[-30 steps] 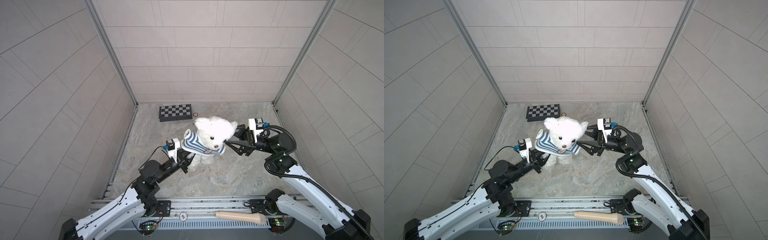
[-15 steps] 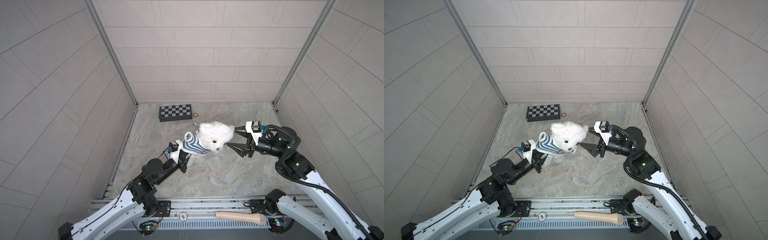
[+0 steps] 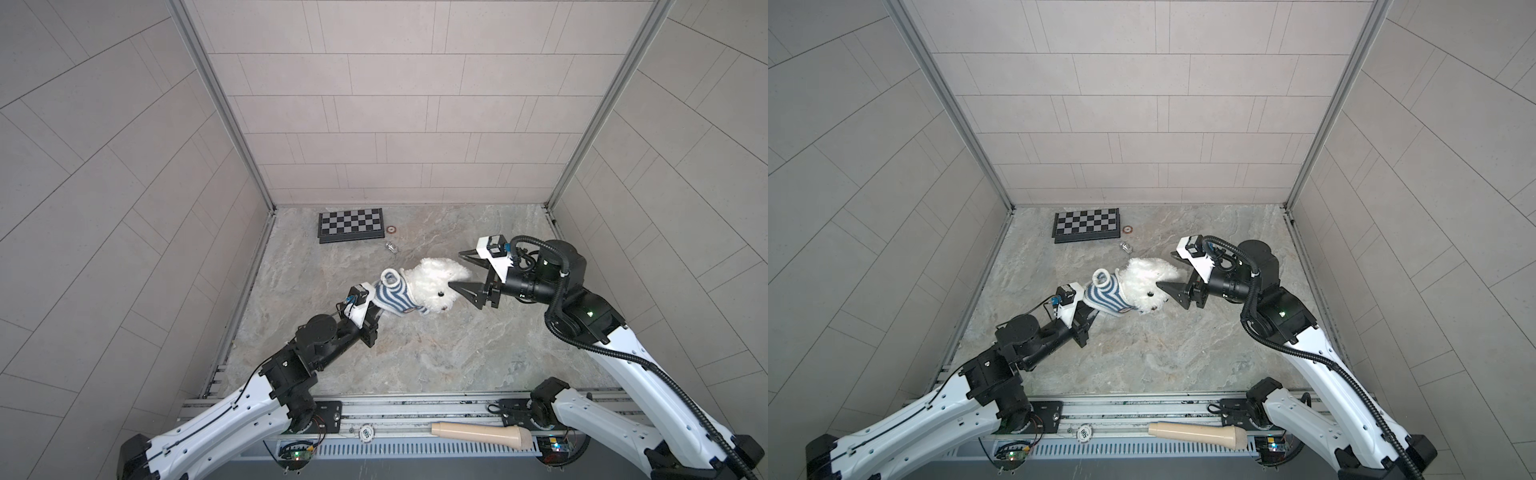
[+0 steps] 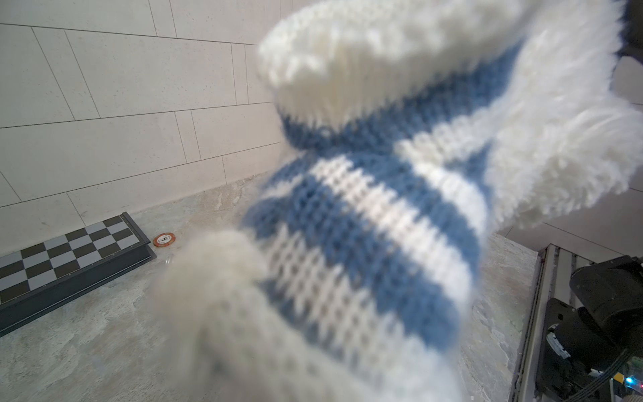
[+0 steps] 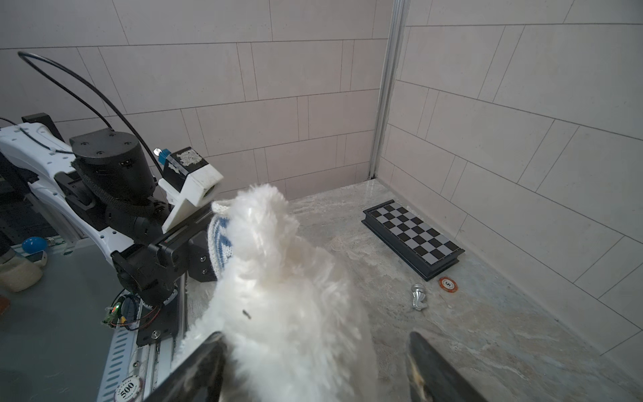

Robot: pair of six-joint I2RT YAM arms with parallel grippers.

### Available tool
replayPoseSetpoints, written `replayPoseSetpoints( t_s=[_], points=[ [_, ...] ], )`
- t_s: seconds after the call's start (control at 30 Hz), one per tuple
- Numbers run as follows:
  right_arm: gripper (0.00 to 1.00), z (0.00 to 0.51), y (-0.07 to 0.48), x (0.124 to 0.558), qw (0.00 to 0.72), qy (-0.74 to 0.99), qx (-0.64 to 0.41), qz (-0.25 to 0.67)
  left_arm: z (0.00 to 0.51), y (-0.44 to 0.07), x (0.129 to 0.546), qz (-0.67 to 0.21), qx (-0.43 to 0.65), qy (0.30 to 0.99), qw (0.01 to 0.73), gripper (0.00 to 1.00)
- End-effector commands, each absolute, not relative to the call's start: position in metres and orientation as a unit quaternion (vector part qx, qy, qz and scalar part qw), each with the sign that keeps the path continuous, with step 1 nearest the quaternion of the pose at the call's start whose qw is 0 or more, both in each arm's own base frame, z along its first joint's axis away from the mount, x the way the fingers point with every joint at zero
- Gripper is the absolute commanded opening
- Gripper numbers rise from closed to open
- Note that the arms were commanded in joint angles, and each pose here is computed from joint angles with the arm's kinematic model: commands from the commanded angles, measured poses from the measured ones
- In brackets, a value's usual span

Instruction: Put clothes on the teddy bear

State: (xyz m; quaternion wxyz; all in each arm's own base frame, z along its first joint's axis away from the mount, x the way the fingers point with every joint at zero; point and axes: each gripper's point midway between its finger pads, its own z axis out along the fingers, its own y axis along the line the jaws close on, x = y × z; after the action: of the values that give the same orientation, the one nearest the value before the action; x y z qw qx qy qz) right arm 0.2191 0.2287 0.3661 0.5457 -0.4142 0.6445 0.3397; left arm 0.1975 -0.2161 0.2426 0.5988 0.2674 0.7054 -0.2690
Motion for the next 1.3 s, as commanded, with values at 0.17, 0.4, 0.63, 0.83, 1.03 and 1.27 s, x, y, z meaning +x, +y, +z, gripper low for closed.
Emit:
replayPoseSetpoints(
  t_s=[0.17, 0.4, 0.63, 0.83, 1.03, 1.27],
  points=[
    [0.82, 0.352, 0.252, 0.216, 0.512, 0.645, -0.461, 0.33, 0.257, -0.221, 0.201, -0.247, 0.275, 0.696, 0.616, 0.0],
    [0.74, 0.31, 0.266, 0.22, 0.456, 0.685, -0.496, 0.277, 0.257, -0.22, 0.201, -0.244, 0.276, 0.696, 0.617, 0.0],
    [0.57, 0.291, 0.271, 0.229, 0.435, 0.703, -0.509, 0.241, 0.255, -0.217, 0.203, -0.235, 0.27, 0.698, 0.62, 0.0],
    [0.4, 0.282, 0.265, 0.231, 0.44, 0.708, -0.513, 0.207, 0.251, -0.205, 0.216, -0.205, 0.228, 0.719, 0.624, 0.0],
    [0.11, 0.273, 0.264, 0.234, 0.464, 0.7, -0.508, 0.192, 0.243, -0.197, 0.229, -0.176, 0.19, 0.74, 0.621, 0.06],
    [0.0, 0.283, 0.246, 0.253, 0.526, 0.695, -0.473, 0.13, 0.215, -0.214, 0.214, -0.247, 0.19, 0.774, 0.552, 0.64]
  ],
)
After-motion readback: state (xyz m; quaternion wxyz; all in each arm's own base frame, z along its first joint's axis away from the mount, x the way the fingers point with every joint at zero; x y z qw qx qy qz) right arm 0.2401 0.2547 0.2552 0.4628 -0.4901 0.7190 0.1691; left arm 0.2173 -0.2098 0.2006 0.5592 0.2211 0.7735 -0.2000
